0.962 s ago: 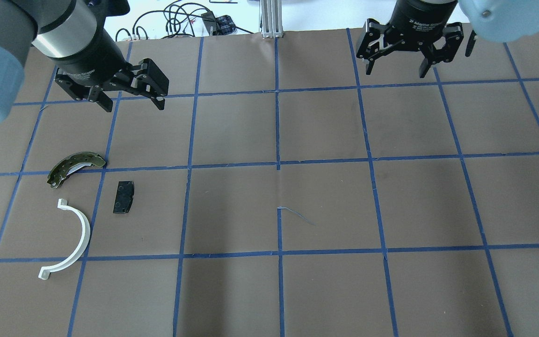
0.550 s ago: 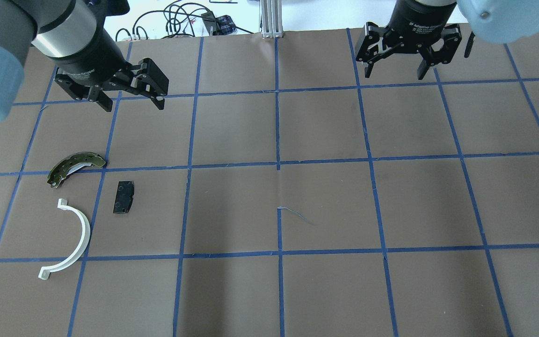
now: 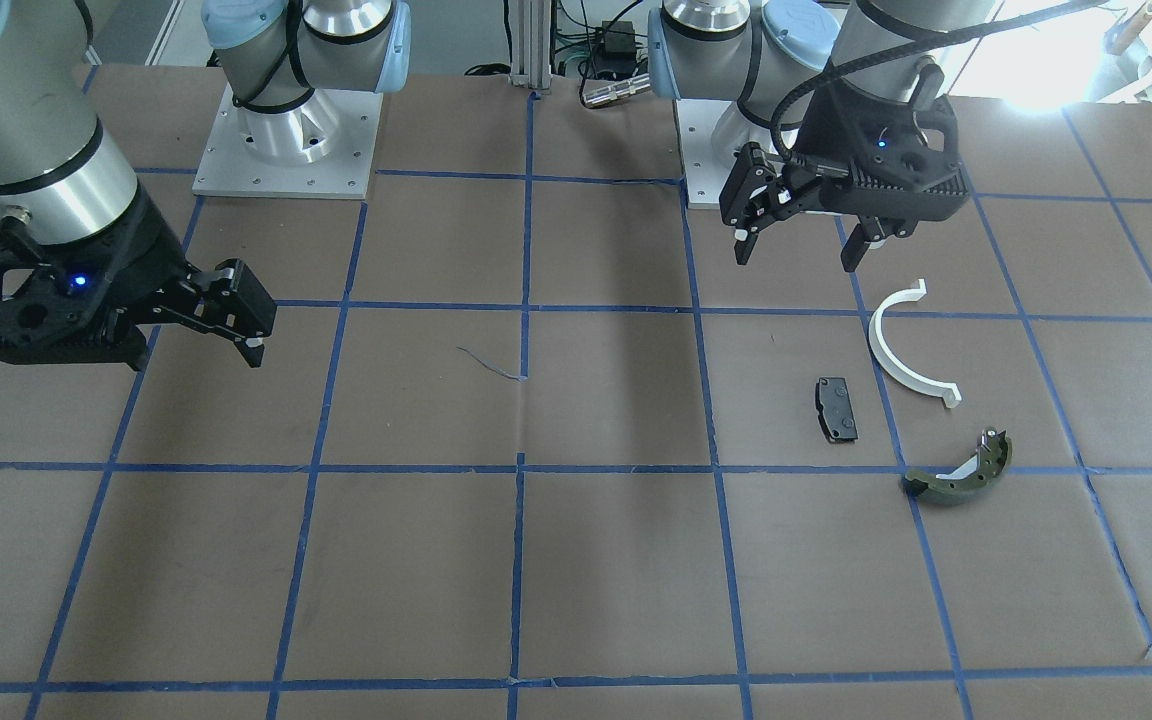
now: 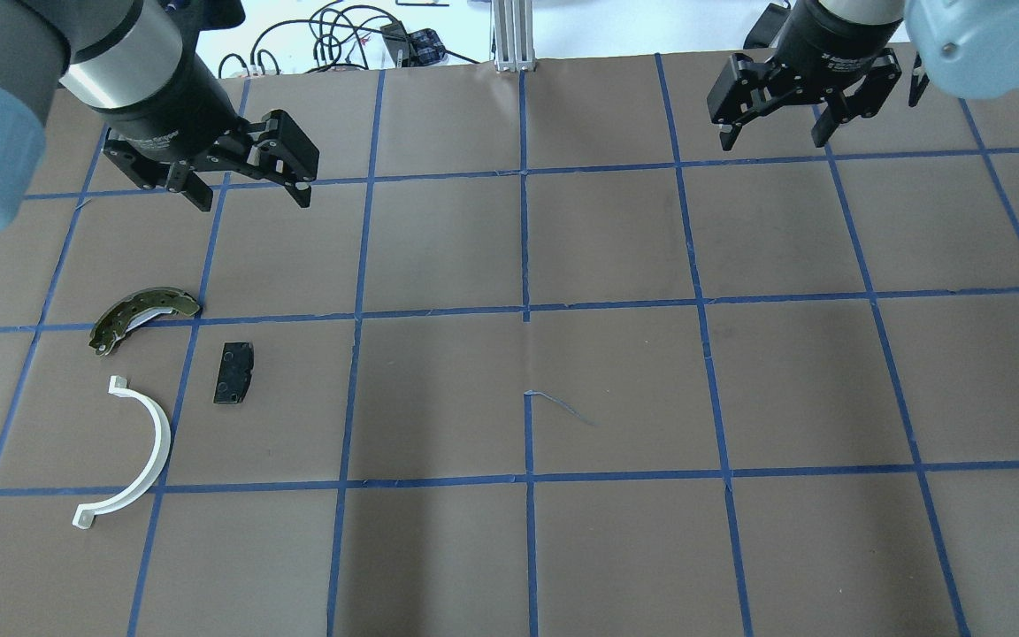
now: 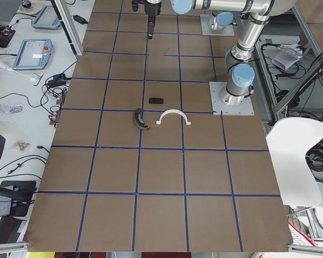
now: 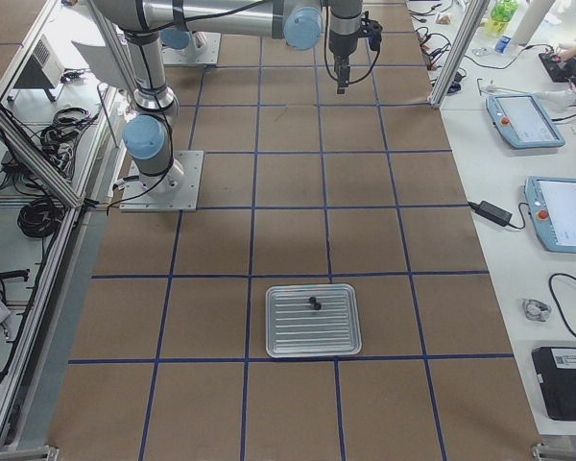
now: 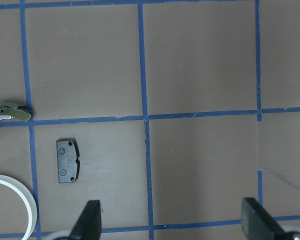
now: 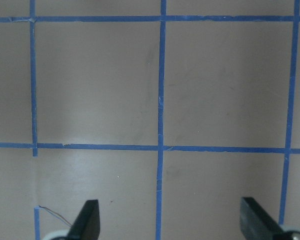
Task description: Place bearing gear from tray to pile
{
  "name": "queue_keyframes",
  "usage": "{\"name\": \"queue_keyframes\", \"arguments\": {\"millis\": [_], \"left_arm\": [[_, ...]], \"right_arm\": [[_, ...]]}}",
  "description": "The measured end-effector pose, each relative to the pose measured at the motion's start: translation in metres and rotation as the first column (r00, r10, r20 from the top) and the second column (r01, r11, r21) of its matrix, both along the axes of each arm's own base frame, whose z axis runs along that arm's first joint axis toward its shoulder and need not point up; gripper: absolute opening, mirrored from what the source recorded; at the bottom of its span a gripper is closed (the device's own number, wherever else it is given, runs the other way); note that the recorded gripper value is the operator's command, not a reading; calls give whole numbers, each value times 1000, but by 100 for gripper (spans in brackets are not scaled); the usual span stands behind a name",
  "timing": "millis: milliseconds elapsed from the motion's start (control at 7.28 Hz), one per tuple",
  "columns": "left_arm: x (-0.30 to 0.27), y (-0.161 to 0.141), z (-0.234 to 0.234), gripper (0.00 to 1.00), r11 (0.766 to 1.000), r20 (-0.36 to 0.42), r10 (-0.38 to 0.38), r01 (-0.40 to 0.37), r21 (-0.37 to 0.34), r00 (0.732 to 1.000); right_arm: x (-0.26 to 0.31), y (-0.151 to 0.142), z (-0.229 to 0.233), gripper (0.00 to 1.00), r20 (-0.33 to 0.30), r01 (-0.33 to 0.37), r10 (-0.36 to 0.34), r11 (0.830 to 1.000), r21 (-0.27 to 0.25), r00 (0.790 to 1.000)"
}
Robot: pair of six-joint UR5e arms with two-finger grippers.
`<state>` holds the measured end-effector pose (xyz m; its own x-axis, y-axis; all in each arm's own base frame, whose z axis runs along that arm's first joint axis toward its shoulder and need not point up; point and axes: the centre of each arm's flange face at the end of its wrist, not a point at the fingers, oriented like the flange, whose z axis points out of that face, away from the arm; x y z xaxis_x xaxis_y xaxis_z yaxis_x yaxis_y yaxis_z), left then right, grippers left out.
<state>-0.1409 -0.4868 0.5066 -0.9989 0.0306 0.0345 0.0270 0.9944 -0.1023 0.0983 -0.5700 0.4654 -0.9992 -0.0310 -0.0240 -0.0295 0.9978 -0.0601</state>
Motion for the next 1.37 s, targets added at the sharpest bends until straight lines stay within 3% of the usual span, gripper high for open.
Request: {"name": "queue_keyframes", "arguments": {"millis": [275,550,825,1374], "left_arm": [[0,0,0,100,1000,-1,-1,1,0,1000],[0,0,0,100,1000,-1,0,0,0,1000],[0,0,0,100,1000,-2,0,0,-1,1000],[-1,0,0,100,1000,-9,-4,4,-2,1000]], "right_arm": [[-67,-5,-3,100,-55,-41,42,999,25,998],[-146,-5,-18,100,-62,-89,94,993,83,994],[-250,-6,-51,100,-57,-90,97,988,124,994],[-454,-1,-164,100,-84,-161,168,984,78,982]]}}
